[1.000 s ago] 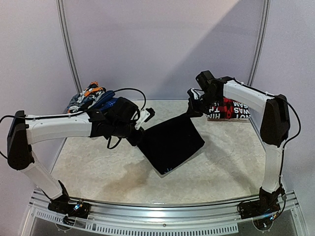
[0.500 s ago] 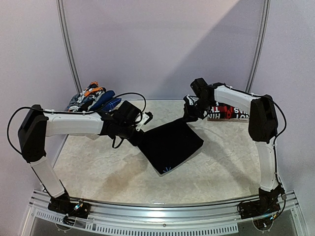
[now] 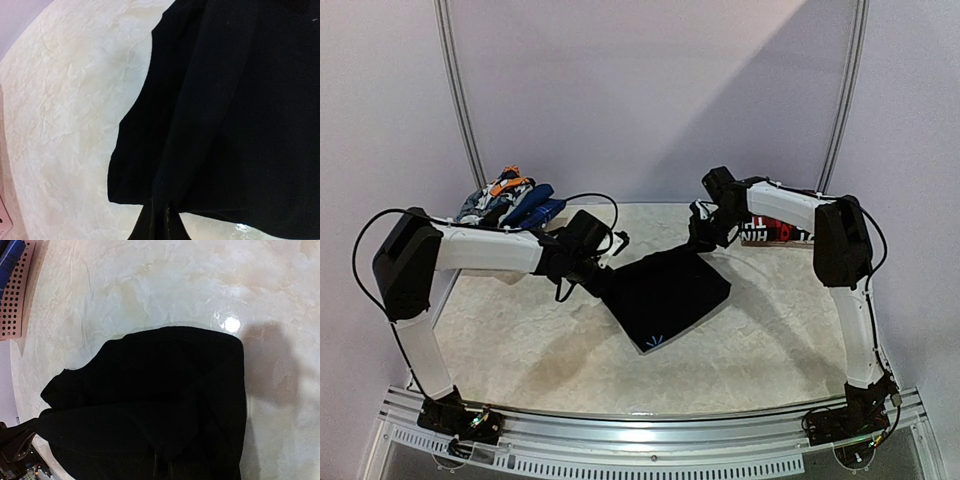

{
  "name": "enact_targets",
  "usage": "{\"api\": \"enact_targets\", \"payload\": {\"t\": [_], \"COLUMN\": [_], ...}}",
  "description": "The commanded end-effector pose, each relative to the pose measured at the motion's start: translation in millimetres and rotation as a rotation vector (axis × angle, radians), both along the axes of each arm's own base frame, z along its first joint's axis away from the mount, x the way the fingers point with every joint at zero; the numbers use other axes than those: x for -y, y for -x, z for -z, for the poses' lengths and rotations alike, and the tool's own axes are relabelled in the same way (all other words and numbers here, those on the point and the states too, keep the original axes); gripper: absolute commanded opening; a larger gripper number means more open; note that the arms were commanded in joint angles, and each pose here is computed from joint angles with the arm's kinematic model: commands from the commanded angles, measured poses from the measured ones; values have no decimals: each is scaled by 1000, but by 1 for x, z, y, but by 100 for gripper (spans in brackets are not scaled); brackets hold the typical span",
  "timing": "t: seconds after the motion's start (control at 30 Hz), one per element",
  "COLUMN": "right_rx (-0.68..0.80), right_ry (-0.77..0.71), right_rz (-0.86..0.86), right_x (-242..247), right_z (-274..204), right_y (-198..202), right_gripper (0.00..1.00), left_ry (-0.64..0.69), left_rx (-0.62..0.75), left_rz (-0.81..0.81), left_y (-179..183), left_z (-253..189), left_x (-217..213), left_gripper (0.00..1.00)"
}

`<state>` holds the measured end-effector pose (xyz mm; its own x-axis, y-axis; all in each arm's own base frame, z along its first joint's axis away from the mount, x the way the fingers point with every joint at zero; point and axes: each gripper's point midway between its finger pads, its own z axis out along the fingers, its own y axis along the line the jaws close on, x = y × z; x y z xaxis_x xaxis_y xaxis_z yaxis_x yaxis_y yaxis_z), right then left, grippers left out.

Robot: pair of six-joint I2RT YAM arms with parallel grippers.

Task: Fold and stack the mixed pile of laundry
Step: Fold the 2/3-rectangle-folded T-shirt at the center of the board.

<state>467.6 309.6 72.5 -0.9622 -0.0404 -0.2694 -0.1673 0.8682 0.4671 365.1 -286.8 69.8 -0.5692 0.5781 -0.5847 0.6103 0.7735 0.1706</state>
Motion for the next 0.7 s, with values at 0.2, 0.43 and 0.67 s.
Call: {"api": "enact_targets", "payload": {"t": [0.2,0.43,0.67], "right_rx": [71,144,259], "right_ry": [-35,-76,-42], "right_rz": [92,80,70], "right_x": [15,14,32], "right_z": [7,-24,-64], "right_y": [-42,-53,-38], "right_gripper": [14,47,60], "left_ry": [-28,-22,0], "left_rx": [7,-1,-5], "left_rz": [-119,-137,-153], "left_y": [-29,-34,-39], "left_z": [16,24,28], "left_x": [-25,-29,-30], "left_gripper": [0,0,0]}}
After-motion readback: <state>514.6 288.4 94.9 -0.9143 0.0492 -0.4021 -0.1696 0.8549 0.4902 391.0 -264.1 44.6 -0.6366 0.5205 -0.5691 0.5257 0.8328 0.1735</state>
